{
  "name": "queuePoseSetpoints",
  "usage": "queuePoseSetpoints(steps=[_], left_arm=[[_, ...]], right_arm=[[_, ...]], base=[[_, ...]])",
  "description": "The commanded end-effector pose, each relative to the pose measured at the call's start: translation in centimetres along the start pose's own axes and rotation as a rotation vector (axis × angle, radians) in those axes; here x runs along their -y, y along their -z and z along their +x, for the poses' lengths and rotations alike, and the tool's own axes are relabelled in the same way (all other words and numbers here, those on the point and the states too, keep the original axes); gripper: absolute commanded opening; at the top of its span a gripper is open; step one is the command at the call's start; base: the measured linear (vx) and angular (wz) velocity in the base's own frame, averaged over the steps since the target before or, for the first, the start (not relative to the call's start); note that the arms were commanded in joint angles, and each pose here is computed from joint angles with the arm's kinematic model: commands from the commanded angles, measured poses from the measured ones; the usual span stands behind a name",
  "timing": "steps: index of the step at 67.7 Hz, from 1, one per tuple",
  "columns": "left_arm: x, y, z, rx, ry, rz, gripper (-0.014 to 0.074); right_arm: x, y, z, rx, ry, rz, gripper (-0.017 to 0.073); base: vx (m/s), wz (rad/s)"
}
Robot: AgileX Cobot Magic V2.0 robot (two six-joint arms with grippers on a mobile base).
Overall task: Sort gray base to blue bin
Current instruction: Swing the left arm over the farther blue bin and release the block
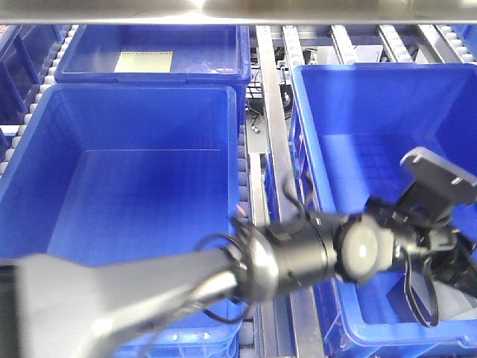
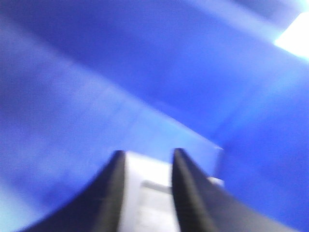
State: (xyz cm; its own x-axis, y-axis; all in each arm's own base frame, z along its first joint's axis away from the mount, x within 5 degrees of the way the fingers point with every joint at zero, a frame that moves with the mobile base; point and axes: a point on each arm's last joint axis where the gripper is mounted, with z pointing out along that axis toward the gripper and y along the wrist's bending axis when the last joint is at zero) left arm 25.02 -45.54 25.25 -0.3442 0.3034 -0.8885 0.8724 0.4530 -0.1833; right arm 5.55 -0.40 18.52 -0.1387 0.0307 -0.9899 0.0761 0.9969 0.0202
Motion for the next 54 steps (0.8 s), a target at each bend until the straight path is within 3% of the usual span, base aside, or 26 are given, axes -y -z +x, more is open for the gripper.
queuePoseSetpoints(steps=[1, 3, 16, 25, 34, 54], left_arm=[[1.6, 4.8, -5.7, 0.143, -0.096, 0.01, 0.0032], [1.8, 5.6, -6.1, 0.134, -0.118, 0.018, -0.0009], [2.8, 9.6, -8.0, 0.078, -0.209, 0.039, -0.0005], [2.8, 12.1, -8.2, 0.072, -0.211, 0.004, -0.0005], [2.7, 14.7, -6.7, 0.056, -0.161, -0.018, -0.0005], [2.9, 23.1, -3.4, 0.107, -0.169, -0.04, -0.0003]], right_arm=[[0.0, 0.1, -0.6, 0.074, 0.02, 0.006, -0.0005], [0.0, 0.1, -0.6, 0.074, 0.02, 0.006, -0.0005], [0.0, 0.1, -0.6, 0.074, 0.02, 0.006, -0.0005], [0.0, 0.1, -0.6, 0.074, 0.02, 0.006, -0.0005], [0.0, 0.1, -0.6, 0.074, 0.02, 0.006, -0.0005], [0.0, 0.1, -0.6, 0.074, 0.02, 0.006, -0.0005]], base=[[0.0, 0.0], [0.0, 0.0], [0.0, 0.0], [0.0, 0.0], [0.0, 0.0], [0.0, 0.0]])
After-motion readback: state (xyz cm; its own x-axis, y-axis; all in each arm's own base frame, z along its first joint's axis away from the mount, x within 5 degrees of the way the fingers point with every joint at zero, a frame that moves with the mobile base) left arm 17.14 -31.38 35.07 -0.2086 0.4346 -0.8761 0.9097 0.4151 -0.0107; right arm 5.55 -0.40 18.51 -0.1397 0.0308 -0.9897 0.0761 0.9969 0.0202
